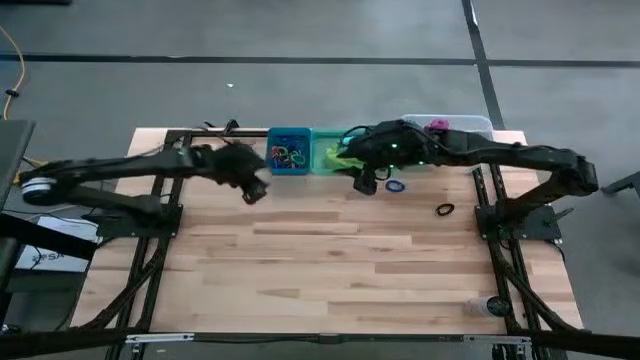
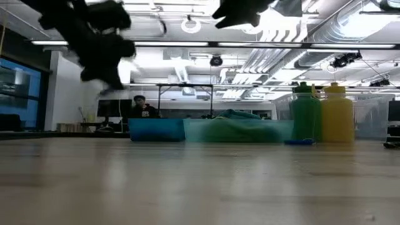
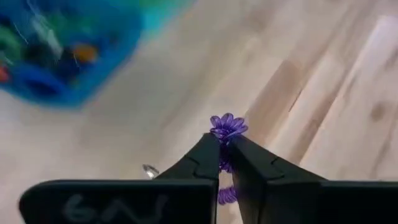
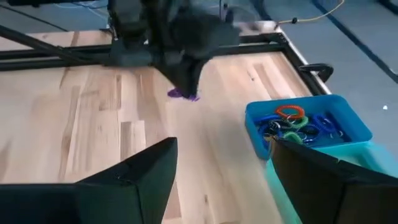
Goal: Pick & Place Sports Items
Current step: Put the violet spring keychain into the blue bin
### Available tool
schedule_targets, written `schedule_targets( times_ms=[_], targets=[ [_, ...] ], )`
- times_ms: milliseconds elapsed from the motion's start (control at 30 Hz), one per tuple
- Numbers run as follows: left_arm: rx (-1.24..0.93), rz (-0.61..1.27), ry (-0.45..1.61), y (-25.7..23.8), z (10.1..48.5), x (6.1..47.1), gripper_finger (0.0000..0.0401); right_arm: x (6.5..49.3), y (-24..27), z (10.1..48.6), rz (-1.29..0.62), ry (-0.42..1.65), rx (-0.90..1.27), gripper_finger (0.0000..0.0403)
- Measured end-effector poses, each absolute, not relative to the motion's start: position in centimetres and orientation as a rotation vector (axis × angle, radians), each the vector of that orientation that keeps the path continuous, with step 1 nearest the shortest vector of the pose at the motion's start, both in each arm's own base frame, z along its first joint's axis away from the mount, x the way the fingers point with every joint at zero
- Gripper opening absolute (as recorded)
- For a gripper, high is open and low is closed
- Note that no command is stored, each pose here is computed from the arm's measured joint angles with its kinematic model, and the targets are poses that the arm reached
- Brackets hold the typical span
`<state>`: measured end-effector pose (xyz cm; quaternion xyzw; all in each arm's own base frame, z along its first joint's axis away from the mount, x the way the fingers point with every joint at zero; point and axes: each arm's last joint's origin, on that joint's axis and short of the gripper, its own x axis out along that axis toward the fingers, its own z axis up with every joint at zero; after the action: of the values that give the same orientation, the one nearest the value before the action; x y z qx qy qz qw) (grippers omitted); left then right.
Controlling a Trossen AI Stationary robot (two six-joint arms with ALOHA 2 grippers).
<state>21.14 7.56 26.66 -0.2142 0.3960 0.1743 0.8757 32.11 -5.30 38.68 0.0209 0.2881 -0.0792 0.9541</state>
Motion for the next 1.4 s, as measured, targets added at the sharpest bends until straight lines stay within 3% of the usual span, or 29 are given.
schedule_targets(
  times_ms=[200,367,1033,1167,1400],
  targets=[
    [-0.372,0.432,0.664,9.9,30.1,20.6,0.0006,31.8,-5.5,38.9,-0.167,0.581,0.047,0.0204],
    [-0.320,0.493,0.557,12.5,30.5,21.1,0.0006,31.8,-5.5,39.0,-0.167,0.576,0.045,0.0204],
    [-0.275,0.565,0.605,20.3,22.8,25.8,0.0007,31.8,-5.6,39.0,-0.194,0.575,0.036,0.0204],
    [-0.249,0.558,0.622,20.4,22.6,25.8,0.0044,31.8,-5.6,39.0,-0.194,0.575,0.037,0.0204],
    [-0.253,0.559,0.620,20.4,22.6,25.8,0.0173,31.8,-5.6,39.0,-0.194,0.575,0.037,0.0204]
  ],
)
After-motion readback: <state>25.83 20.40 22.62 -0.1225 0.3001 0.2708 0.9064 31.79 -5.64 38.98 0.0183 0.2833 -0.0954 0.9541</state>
